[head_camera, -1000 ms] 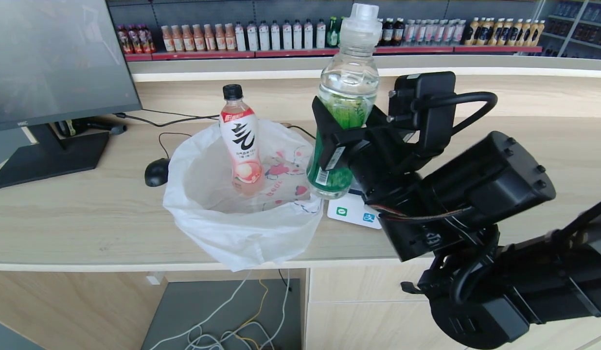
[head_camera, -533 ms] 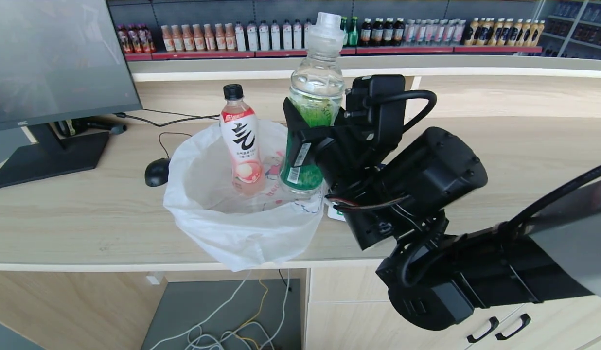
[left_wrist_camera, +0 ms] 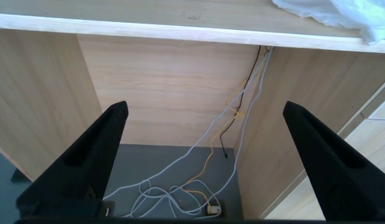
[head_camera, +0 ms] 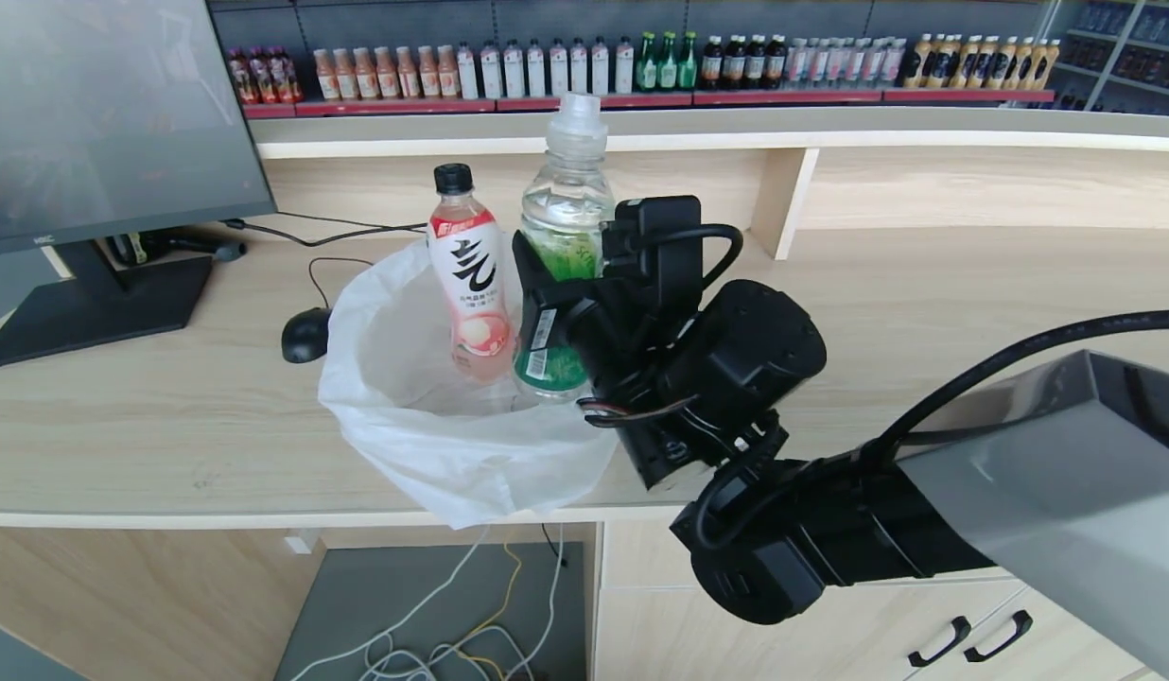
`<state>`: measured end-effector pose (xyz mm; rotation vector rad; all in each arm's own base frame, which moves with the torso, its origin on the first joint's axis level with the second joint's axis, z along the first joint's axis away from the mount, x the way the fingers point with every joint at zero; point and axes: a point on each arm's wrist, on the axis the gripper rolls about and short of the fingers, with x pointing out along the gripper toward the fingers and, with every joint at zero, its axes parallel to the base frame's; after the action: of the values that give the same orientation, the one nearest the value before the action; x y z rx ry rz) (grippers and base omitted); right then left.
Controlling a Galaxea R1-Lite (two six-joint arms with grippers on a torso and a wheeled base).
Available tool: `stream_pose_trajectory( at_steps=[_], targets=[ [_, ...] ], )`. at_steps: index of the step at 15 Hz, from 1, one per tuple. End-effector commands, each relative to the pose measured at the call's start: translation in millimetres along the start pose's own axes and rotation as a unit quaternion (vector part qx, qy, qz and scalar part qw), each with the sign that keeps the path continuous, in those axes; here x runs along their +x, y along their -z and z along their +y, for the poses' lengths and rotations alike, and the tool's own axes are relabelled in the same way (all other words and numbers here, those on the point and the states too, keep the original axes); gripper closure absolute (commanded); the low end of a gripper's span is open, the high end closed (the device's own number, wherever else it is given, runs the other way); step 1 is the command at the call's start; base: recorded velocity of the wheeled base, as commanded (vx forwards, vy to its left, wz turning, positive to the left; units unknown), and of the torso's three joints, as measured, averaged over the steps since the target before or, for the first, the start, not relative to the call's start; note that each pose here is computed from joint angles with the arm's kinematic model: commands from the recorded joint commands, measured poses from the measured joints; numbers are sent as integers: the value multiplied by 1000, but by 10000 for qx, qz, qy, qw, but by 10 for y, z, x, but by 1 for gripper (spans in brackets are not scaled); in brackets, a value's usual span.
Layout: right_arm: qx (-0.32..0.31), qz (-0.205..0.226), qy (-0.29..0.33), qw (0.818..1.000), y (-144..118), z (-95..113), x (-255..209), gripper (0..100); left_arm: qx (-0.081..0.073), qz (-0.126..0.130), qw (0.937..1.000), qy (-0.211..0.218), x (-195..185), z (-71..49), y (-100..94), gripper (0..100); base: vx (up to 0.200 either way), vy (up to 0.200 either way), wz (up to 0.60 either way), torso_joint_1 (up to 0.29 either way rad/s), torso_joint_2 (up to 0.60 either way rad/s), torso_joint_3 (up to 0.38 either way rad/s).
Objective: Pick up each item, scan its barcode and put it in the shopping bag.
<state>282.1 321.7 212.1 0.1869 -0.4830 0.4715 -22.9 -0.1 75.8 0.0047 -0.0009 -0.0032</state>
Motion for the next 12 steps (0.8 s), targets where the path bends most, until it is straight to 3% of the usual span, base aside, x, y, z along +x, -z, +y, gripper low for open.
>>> stream_pose_trajectory(
  at_steps=[1,9,12],
  targets=[
    [1,-20,3,10000,94,32,64,100,0,-3,10000,-1,-1,0,-1,0,0,0,0,0,0,0],
    [-234,63,14,9997,248,-68,164,100,0,-3,10000,-1,-1,0,-1,0,0,0,0,0,0,0],
    [-514,100,-278,9982,337,-82,159,100,0,-3,10000,-1,-1,0,-1,0,0,0,0,0,0,0]
  ],
)
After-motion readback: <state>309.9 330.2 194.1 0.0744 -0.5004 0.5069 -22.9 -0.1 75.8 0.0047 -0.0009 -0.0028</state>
